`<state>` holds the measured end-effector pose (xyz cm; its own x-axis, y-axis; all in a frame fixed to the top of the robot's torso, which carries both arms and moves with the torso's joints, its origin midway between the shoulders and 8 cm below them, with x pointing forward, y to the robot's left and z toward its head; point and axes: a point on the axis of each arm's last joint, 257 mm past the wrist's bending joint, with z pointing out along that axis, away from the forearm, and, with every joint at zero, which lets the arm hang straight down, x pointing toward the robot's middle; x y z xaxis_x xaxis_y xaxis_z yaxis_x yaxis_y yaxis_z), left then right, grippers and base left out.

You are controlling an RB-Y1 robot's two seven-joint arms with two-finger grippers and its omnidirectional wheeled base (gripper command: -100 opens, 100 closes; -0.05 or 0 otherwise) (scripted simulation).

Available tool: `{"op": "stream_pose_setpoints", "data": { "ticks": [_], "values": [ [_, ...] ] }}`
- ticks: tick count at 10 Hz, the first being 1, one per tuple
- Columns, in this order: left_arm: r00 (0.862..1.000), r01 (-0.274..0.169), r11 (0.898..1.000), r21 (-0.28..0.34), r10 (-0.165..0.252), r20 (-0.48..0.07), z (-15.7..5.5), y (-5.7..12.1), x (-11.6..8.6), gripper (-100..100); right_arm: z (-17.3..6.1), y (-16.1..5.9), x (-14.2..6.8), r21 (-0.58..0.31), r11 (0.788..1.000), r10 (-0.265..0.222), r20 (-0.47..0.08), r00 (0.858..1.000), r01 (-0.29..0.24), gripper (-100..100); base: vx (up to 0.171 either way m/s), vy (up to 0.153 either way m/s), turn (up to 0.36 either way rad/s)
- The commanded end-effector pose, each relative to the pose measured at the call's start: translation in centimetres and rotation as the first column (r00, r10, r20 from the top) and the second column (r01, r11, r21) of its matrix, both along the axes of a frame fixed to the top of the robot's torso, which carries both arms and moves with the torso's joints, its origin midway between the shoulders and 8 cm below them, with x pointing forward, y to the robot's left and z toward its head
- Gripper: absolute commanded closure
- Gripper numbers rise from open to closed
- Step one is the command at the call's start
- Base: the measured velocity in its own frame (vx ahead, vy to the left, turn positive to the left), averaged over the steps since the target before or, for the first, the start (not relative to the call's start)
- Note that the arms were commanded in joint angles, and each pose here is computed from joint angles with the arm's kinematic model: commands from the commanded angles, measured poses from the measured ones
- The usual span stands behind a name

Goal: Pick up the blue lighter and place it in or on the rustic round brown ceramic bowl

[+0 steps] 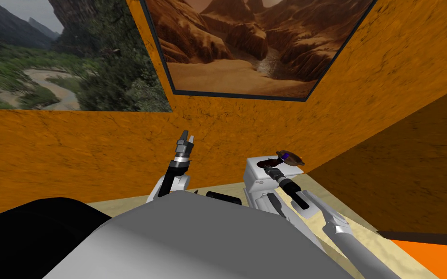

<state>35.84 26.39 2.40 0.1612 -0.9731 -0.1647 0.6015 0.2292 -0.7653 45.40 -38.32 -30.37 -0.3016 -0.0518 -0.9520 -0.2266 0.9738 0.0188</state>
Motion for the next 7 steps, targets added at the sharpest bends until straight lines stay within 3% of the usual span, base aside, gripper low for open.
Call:
{"op": "stream_pose_setpoints", "data": {
  "ticks": [1,5,7],
  "values": [
    [1.000,0.000,1.000,0.000,0.000,0.000,0.0,0.0,0.0,0,0.3,-0.5,0.1,-0.006,1.000,-0.001,-0.010,1.000,0.001,100,0.053,-0.006,0.025],
    [1.000,0.000,1.000,0.000,0.000,0.000,0.0,0.0,0.0,0,1.2,-2.1,0.1,-0.032,0.999,0.004,-0.033,0.999,-0.005,100,0.042,-0.016,0.014],
    [1.000,0.000,1.000,0.000,0.000,0.000,0.0,0.0,0.0,0,2.1,-2.9,0.3,-0.044,0.999,0.004,-0.035,0.999,-0.006,100,0.045,-0.087,0.001]
  ]
}}
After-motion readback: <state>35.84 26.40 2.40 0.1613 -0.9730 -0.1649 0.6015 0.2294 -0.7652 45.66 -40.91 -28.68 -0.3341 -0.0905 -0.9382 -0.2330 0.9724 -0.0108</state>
